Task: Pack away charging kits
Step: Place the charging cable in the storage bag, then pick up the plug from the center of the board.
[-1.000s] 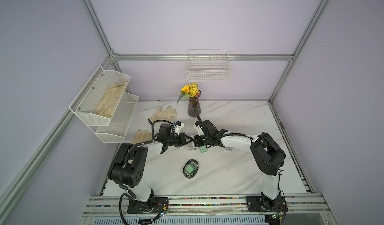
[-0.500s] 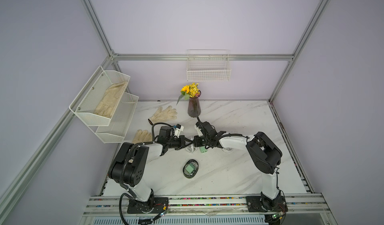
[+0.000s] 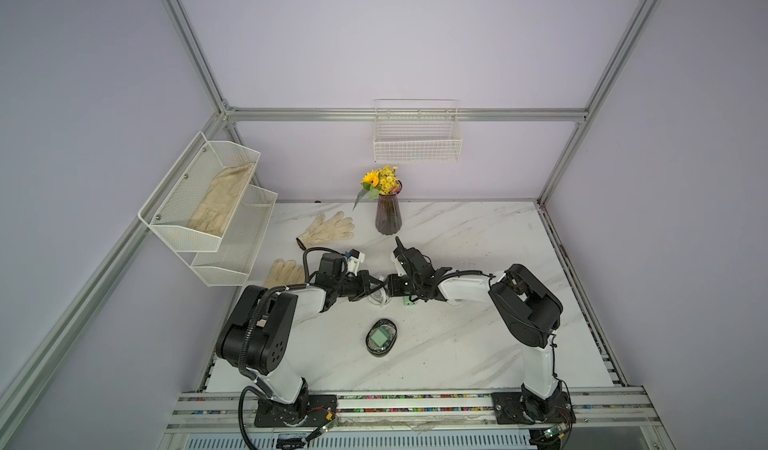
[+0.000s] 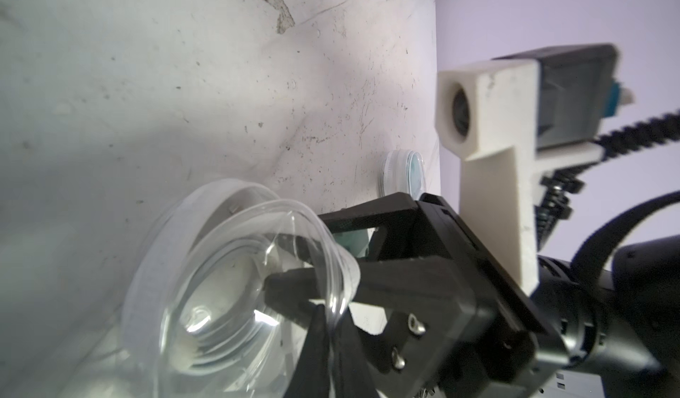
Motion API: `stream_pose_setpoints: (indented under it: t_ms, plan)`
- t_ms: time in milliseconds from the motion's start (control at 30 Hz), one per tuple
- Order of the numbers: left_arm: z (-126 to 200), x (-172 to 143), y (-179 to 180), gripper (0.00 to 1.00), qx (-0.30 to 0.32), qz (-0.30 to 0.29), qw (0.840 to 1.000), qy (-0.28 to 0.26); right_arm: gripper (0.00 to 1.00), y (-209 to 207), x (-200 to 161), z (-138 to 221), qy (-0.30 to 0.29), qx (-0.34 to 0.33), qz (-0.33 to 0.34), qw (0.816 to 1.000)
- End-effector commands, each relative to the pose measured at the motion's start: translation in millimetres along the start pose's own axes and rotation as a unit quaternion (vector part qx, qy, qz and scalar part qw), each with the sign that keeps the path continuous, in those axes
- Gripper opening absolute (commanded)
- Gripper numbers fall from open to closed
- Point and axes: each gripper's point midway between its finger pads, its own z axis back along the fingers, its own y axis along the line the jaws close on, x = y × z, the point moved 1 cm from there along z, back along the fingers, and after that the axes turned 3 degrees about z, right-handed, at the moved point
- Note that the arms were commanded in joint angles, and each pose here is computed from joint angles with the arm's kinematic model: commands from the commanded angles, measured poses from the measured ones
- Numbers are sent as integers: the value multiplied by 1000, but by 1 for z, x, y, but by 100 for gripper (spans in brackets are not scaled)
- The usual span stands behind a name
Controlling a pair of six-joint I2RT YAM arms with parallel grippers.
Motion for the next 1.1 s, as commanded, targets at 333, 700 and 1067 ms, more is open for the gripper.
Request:
stream_pose_setpoints:
  t_ms: [333, 700, 1067]
  plan:
    - [6, 11, -1, 0, 37, 12, 999, -20, 70, -18, 13, 75, -34, -111, 0, 993]
    - [10, 20, -20, 0, 24, -13, 999, -25, 78, -39, -21, 50, 3, -181, -12, 983]
    - [11, 17, -18, 0, 25, -18, 999, -27, 45, -50, -36, 43, 23, -205, -8, 978]
